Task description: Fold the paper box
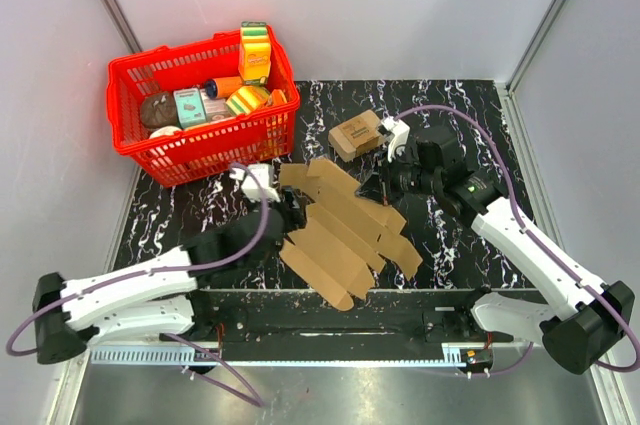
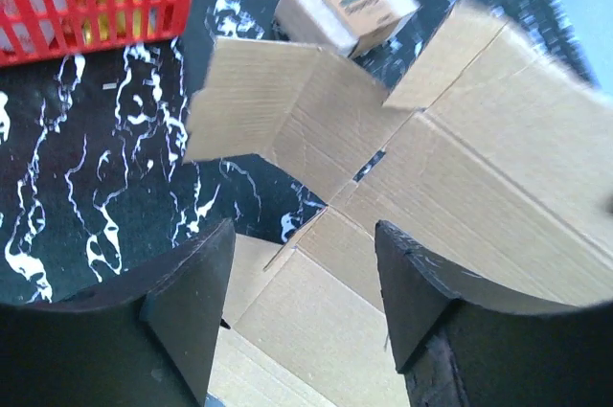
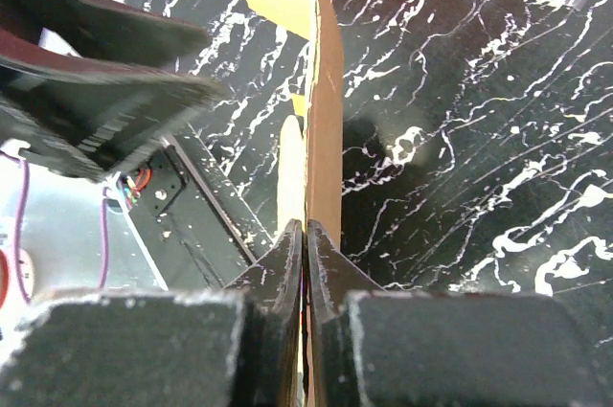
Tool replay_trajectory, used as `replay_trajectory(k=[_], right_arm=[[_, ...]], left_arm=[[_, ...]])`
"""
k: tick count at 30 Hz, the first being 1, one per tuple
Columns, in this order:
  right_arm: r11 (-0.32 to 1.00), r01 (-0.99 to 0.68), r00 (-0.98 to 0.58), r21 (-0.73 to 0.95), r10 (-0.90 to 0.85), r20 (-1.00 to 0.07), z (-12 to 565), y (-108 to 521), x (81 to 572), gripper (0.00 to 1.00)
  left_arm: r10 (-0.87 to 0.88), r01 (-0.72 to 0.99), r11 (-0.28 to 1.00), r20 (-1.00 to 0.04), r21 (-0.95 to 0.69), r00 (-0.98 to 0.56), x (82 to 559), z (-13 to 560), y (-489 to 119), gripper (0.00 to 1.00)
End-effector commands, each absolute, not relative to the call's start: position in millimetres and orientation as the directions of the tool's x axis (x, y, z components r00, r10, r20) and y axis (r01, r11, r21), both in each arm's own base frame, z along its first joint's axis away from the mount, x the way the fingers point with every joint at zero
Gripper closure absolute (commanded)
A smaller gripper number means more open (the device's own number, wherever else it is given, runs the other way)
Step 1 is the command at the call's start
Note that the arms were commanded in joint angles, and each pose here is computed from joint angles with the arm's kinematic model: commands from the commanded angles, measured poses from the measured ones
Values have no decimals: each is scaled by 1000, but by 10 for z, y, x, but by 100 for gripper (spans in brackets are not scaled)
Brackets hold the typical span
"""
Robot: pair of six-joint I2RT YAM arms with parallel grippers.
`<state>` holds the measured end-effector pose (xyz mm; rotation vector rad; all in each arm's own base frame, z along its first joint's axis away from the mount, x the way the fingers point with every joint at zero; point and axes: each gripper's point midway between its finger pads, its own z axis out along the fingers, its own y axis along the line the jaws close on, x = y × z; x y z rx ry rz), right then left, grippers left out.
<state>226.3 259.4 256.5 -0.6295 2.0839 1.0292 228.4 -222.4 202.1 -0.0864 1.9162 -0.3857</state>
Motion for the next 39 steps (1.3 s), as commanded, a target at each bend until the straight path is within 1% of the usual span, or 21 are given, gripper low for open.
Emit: replay_trajectory(k=[1, 5, 9, 11, 13, 16, 19, 23, 25, 26, 27, 28, 29, 30, 31, 33, 34, 36, 39], right_arm=[[573, -735, -531, 361, -156, -833, 2685, 2515, 2279, 92], [564, -779, -447, 275, -191, -874, 2737, 2429, 2246, 93], [467, -860, -356, 206, -260, -897, 2747, 2427, 2078, 92], [440, -880, -328, 181, -285, -901, 2723, 2421, 2041, 84], [439, -884, -318, 162, -309, -896, 2686, 2407, 2059, 81], [488, -863, -328, 134, -336, -883, 2587, 2364, 2183, 82], [579, -810, -362, 97, -362, -859, 2475, 2289, 2405, 87], [643, -762, -402, 76, -379, -833, 2313, 2240, 2580, 87], [659, -749, -407, 64, -382, -829, 2242, 2236, 2644, 81], [685, -727, -416, 52, -378, -827, 2215, 2207, 2702, 74], [716, -697, -429, 40, -371, -824, 2194, 2172, 2774, 61], [754, -656, -443, 26, -357, -823, 2184, 2123, 2859, 51], [779, -627, -456, 17, -349, -819, 2160, 2090, 2926, 42], [797, -604, -473, 22, -336, -814, 2133, 2059, 2996, 37], [809, -586, -497, 43, -317, -807, 2105, 2043, 3052, 35], [844, -523, -583, 121, -250, -773, 1986, 1949, 3207, 34], [862, -476, -630, 177, -193, -753, 1927, 1874, 3280, 34], [892, -357, -700, 277, -60, -711, 1783, 1681, 3434, 34], [910, -176, -747, 376, 125, -652, 1553, 1308, 3600, 34]], left_arm=[[-281, 269, 895, -919, -355, -277, 2164, 2504, -2083, 33], [-288, 348, 874, -938, -340, -193, 2102, 2861, -1873, 28], [-252, 368, 885, -958, -287, -139, 2158, 3005, -1739, 24], [-241, 374, 886, -962, -273, -130, 2208, 3051, -1706, 23], [-239, 392, 879, -963, -271, -128, 2248, 3104, -1704, 22], [-209, 397, 884, -969, -245, -133, 2388, 3161, -1675, 21], [-132, 413, 891, -978, -189, -164, 2537, 3196, -1692, 20], [-30, 434, 894, -981, -112, -192, 2704, 3216, -1740, 20], [-17, 437, 894, -982, -100, -191, 2783, 3240, -1751, 20], [-14, 445, 891, -983, -95, -184, 2826, 3264, -1764, 20], [-13, 449, 889, -984, -93, -179, 2871, 3275, -1769, 20], [-4, 456, 886, -984, -88, -181, 2919, 3272, -1790, 20], [3, 460, 884, -984, -81, -179, 2961, 3286, -1794, 20], [13, 469, 880, -982, -79, -189, 3002, 3262, -1824, 20], [20, 470, 879, -980, -78, -200, 3047, 3231, -1836, 20], [30, 488, 868, -972, -90, -232, 3098, 3130, -1897, 20], [27, 489, 866, -967, -103, -253, 3118, 3062, -1924, 20], [28, 542, 827, -952, -150, -305, 3081, 2870, -2081, 23], [34, 591, 776, -922, -220, -387, 3015, 2552, -2263, 28]])
